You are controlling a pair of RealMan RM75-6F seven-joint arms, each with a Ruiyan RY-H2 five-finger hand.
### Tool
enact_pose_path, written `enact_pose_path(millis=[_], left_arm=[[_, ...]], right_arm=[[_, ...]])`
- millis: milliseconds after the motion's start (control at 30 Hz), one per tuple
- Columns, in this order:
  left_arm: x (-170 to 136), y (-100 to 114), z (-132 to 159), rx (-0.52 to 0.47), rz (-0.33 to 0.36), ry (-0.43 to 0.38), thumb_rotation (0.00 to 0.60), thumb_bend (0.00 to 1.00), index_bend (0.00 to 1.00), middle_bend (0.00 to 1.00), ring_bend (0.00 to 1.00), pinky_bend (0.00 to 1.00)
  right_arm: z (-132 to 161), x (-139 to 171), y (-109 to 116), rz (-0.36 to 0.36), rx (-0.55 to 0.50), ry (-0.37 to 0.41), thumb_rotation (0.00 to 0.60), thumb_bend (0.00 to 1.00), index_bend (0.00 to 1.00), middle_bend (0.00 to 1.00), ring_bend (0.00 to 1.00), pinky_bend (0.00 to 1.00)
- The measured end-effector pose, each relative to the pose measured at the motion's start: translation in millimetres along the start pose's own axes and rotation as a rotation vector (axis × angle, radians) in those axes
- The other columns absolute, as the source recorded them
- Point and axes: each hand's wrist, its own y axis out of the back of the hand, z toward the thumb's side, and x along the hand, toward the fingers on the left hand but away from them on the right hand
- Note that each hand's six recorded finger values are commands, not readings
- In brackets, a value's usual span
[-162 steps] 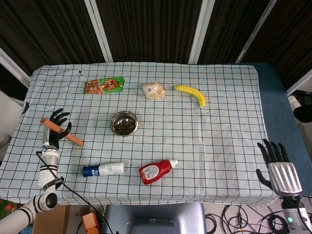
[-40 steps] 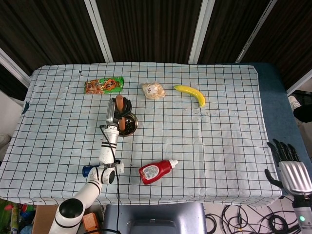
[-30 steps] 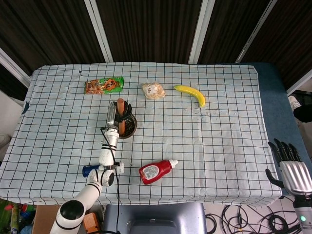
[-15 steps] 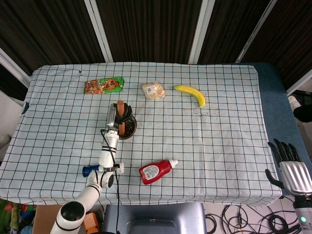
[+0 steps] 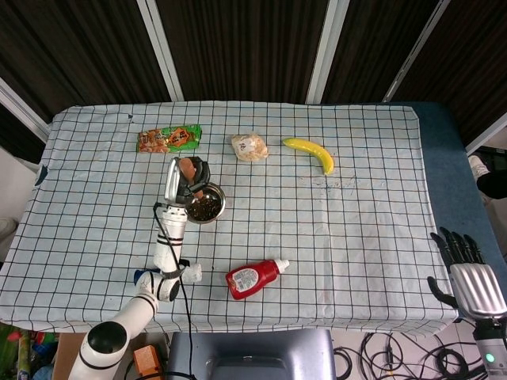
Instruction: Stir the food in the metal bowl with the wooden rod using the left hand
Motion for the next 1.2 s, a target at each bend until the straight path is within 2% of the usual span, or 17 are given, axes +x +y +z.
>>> enact_pose_path(millis=[67,133,200,333,500,600,667,800,900,1000,1067,1200], left_arm=[[-6,10,5,0.048,-0.027,-0.031,0.600,0.91,1.00,1.00,0.91,1.00],[-22,28,4,0.169,-0.077,-0.044,0.600,0.90,1.00,1.00,0.91,1.00],[-43,57,-1,0.329,-0.117,-0.033,0.600,0.88,1.00,1.00,0.91,1.00],[-85,101,-13,0.606,-0.168,0.024,0.600,0.82,1.00,1.00,0.90,1.00],[-123,124,-22,0.914,-0.264,0.055,0.600,0.75,0.99,1.00,0.86,1.00],[-140,131,-31,1.031,-0.311,0.089,0.600,0.68,0.92,1.00,0.76,0.92],[-146,134,-38,1.057,-0.326,0.124,0.600,0.65,0.86,0.98,0.71,0.85],[-154,135,-57,1.076,-0.349,0.217,0.600,0.64,0.80,0.94,0.65,0.78],[-157,133,-70,1.094,-0.367,0.274,0.600,0.61,0.74,0.87,0.57,0.70],[-158,131,-81,1.121,-0.383,0.319,0.600,0.54,0.60,0.68,0.36,0.52],[-160,130,-86,1.139,-0.392,0.338,0.600,0.50,0.46,0.52,0.21,0.41],[-164,130,-90,1.136,-0.390,0.363,0.600,0.37,0.23,0.29,0.05,0.27]], right_arm=[[4,0,-1,0.004,0.002,0.014,0.600,0.31,0.00,0.00,0.00,0.00],[8,1,-4,0.011,0.005,0.027,0.600,0.31,0.00,0.00,0.00,0.00],[11,1,-5,0.017,0.007,0.038,0.600,0.31,0.00,0.00,0.00,0.00],[17,3,-7,0.021,0.006,0.056,0.600,0.31,0.00,0.00,0.00,0.00],[19,4,-9,0.025,0.006,0.064,0.600,0.31,0.00,0.00,0.00,0.00],[20,5,-8,0.025,0.003,0.066,0.600,0.31,0.00,0.00,0.00,0.00],[19,6,-7,0.019,0.000,0.064,0.600,0.31,0.00,0.00,0.00,0.00],[18,6,-6,0.017,-0.002,0.063,0.600,0.31,0.00,0.00,0.00,0.00],[19,5,-8,0.027,0.003,0.067,0.600,0.31,0.00,0.00,0.00,0.00],[20,5,-9,0.031,0.004,0.068,0.600,0.31,0.00,0.00,0.00,0.00],[19,5,-8,0.027,0.003,0.064,0.600,0.31,0.00,0.00,0.00,0.00],[17,5,-7,0.021,0.001,0.055,0.600,0.31,0.00,0.00,0.00,0.00]])
